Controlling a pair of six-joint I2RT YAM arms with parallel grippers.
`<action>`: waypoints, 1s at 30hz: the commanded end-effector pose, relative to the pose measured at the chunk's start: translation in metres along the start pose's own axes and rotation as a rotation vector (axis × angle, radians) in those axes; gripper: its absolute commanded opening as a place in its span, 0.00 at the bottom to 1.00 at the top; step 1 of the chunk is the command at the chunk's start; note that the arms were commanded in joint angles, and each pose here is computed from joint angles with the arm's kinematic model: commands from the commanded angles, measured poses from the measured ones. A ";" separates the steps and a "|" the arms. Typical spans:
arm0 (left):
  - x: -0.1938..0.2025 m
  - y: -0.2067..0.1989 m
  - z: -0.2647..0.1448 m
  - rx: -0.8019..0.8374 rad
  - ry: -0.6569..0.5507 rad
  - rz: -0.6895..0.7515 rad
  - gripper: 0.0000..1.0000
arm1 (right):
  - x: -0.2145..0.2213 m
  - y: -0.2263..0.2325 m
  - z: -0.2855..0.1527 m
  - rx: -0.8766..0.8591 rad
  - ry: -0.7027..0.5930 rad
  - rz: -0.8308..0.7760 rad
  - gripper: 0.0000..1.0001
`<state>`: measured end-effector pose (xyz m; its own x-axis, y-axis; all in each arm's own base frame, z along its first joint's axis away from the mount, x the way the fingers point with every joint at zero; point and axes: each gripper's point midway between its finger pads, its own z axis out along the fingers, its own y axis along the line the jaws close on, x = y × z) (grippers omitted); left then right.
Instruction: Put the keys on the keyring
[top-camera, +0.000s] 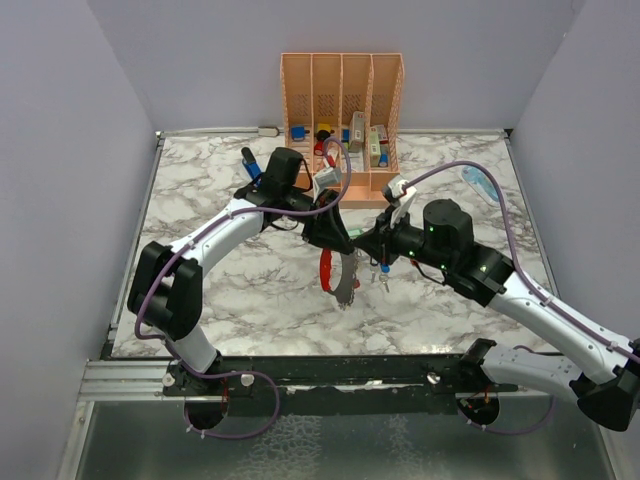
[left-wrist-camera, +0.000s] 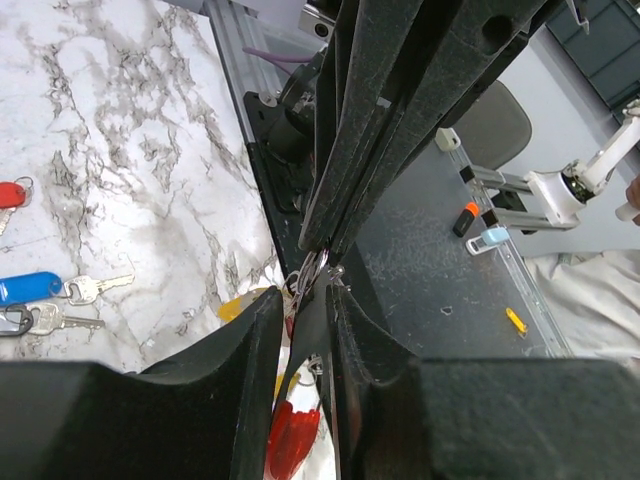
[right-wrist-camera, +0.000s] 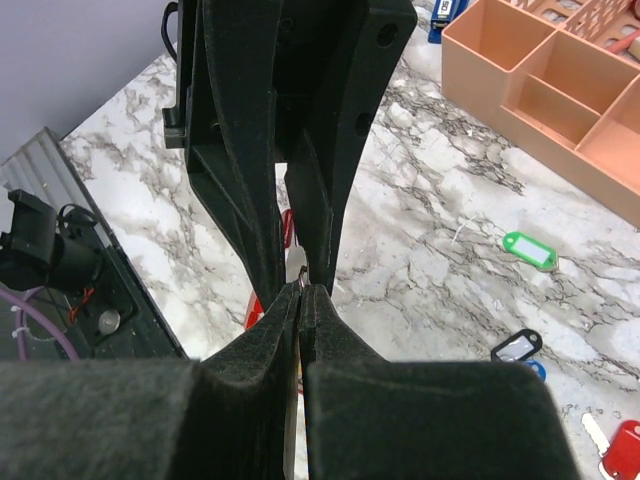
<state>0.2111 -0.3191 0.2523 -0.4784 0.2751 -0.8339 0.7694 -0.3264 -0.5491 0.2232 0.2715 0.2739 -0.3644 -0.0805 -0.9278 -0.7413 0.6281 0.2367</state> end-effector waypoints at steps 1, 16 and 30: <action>-0.008 -0.016 0.000 0.066 -0.004 0.051 0.28 | -0.022 0.012 -0.003 -0.055 -0.099 0.002 0.01; 0.000 -0.020 0.005 0.117 0.000 0.051 0.28 | -0.032 0.023 -0.011 -0.112 -0.159 -0.009 0.01; -0.005 -0.023 0.005 0.116 0.000 0.083 0.12 | -0.018 0.022 -0.009 -0.117 -0.133 0.009 0.01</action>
<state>0.1994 -0.3176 0.2600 -0.4298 0.2612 -0.8643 0.7693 -0.3951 -0.5020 0.2101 0.2772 0.2767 -0.3421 -0.0308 -0.9392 -0.7845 0.5595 0.2674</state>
